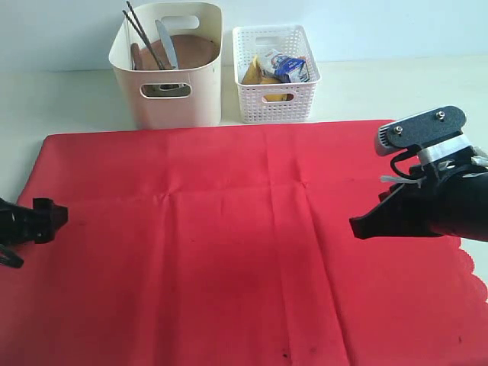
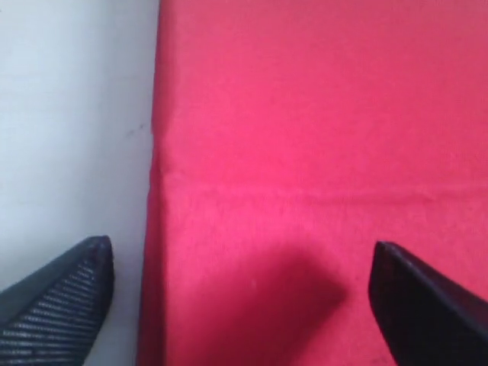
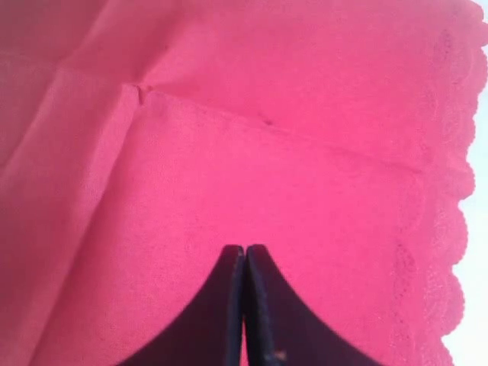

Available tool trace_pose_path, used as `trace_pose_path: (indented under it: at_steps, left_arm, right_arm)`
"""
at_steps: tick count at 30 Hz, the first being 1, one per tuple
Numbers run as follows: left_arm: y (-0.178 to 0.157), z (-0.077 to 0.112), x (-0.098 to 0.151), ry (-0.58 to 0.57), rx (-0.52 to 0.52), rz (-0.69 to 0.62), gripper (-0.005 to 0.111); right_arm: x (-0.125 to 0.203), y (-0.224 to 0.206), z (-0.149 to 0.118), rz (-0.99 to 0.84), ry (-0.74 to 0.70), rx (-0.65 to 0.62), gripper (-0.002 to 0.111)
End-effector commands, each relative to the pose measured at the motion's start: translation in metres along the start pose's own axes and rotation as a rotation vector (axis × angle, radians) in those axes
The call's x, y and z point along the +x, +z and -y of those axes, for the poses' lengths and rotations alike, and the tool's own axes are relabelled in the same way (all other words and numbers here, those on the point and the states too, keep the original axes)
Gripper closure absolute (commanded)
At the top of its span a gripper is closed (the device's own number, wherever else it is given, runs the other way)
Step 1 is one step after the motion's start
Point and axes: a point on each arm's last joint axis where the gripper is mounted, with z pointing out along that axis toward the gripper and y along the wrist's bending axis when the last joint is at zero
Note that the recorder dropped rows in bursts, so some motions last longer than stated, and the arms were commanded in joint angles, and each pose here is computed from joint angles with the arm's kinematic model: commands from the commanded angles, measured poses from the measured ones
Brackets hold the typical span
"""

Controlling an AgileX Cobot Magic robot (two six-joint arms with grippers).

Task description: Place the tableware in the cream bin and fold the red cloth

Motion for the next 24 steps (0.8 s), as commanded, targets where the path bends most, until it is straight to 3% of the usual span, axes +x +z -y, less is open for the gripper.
trace_pose_path:
  at_steps: [1,2,4,7,12,14,16,17,19,21,24]
  left_arm:
    - [0.006,0.001,0.005,0.034,0.025,-0.03,0.034]
    - [0.006,0.001,0.005,0.034,0.025,-0.03,0.043]
    - [0.006,0.0,0.007,0.041,0.018,-0.049,0.078]
    - [0.005,-0.004,0.006,0.079,0.004,-0.049,0.106]
    - [-0.01,-0.025,-0.007,0.01,-0.085,-0.046,0.107]
    - [-0.018,-0.026,-0.017,0.016,-0.11,-0.051,0.107]
    - [-0.031,-0.024,-0.031,0.031,-0.131,-0.047,0.107]
    - [-0.041,-0.023,-0.039,0.037,-0.141,-0.021,0.107]
    - [-0.058,-0.021,-0.046,0.035,-0.162,0.0,0.107]
    - [-0.072,-0.019,-0.05,0.003,-0.17,0.033,0.107]
    - [-0.08,-0.004,-0.055,0.047,-0.133,0.07,0.107]
  right_arm:
    - [0.001,-0.002,-0.001,0.003,-0.013,-0.006,0.108]
    - [0.001,-0.002,-0.001,0.003,-0.013,-0.006,0.108]
    - [0.001,-0.002,-0.001,0.003,-0.013,-0.006,0.108]
    - [0.002,-0.002,-0.005,-0.019,-0.013,-0.054,0.108]
    - [-0.004,-0.002,-0.036,-0.145,-0.028,-0.384,0.108]
    - [-0.007,0.007,-0.043,-0.166,-0.011,-0.435,0.108]
    - [-0.01,0.022,-0.057,-0.184,-0.019,-0.573,0.108]
    - [-0.012,0.031,-0.074,-0.163,-0.044,-0.707,0.108]
    - [-0.011,0.047,-0.1,-0.176,-0.04,-0.816,0.108]
    - [-0.016,0.057,-0.122,-0.184,-0.085,-0.845,0.108]
    - [-0.027,0.064,-0.138,-0.16,-0.121,-0.867,0.108]
